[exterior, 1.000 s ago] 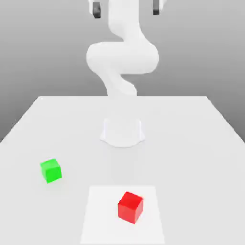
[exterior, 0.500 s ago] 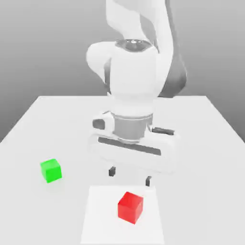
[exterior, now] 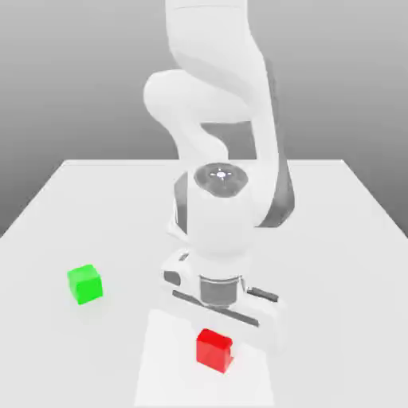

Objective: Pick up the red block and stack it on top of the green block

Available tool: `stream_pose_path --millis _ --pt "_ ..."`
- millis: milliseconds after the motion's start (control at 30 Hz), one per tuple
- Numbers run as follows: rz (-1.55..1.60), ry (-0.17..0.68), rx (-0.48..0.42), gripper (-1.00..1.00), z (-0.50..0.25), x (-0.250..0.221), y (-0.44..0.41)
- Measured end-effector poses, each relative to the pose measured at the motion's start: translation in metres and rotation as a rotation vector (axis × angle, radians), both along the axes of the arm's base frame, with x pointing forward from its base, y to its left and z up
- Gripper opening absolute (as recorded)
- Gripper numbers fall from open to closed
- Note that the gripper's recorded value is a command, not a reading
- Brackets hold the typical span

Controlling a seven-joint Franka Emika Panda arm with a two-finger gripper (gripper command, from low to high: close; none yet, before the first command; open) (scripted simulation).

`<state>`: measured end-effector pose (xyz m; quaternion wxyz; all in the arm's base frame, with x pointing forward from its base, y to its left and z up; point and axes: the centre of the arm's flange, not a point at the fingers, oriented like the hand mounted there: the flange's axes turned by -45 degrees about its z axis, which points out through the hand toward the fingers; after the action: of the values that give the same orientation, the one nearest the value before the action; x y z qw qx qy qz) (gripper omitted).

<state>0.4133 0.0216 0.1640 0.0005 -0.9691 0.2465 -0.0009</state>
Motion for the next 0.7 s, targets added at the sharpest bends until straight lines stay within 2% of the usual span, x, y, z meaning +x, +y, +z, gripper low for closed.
stream_pose_path --millis 133,200,300,567,700 --pt "-0.015 0.001 -0.003 -1.00 0.040 -0.002 -0.007" --pt "-0.146 0.001 -0.014 -1.00 0.051 -0.012 -0.057" --pt "-0.370 0.003 -0.027 -1.00 0.063 -0.045 -0.135" --pt "-0.861 0.002 -0.005 -1.00 0.079 -0.162 -0.250" --pt "-0.903 0.000 0.003 -1.00 0.052 -0.172 -0.257"
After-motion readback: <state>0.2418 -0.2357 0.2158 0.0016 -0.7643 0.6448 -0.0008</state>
